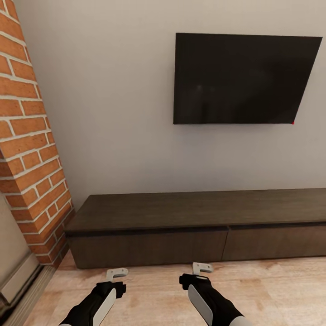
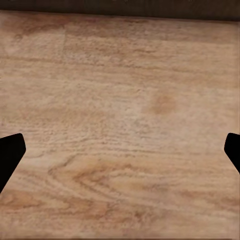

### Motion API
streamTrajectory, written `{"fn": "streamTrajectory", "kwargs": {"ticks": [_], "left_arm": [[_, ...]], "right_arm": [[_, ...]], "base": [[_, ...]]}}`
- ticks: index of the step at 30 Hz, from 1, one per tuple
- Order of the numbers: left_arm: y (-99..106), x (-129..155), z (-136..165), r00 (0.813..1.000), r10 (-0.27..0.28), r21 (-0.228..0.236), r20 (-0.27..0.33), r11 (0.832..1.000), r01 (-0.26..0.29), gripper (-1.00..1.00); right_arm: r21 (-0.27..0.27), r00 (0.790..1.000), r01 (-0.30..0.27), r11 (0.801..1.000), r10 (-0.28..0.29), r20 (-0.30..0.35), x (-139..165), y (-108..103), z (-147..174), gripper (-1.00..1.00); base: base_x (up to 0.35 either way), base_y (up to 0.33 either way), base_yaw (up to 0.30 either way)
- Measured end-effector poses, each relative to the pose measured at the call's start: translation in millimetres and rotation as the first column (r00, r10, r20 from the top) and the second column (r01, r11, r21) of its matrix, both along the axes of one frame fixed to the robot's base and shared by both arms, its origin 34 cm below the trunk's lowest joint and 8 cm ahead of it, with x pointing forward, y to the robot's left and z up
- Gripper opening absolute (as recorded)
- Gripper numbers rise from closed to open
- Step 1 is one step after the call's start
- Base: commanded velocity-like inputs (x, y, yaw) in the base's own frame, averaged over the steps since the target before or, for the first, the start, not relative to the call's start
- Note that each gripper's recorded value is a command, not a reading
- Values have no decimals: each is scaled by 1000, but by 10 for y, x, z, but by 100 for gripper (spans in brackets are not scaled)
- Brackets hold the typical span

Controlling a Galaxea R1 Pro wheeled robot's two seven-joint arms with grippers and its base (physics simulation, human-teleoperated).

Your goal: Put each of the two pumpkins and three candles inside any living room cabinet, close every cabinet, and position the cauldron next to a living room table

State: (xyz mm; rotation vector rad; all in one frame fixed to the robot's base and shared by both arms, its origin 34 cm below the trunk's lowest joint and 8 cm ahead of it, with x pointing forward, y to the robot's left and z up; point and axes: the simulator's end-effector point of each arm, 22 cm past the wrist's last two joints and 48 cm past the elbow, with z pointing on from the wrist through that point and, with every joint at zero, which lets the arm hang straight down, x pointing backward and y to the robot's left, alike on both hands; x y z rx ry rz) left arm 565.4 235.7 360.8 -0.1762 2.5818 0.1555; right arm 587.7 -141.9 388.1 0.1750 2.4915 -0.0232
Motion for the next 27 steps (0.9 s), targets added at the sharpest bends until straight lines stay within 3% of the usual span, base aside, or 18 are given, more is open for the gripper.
{"fn": "streamTrajectory", "kwargs": {"ticks": [27], "left_arm": [[-16, 36, 380, 999, 0, -3, -46, 1000, 0, 100]], "right_arm": [[5, 999, -2, 1000, 2, -47, 43, 5, 356, 100]], "base": [[0, 0, 0]]}}
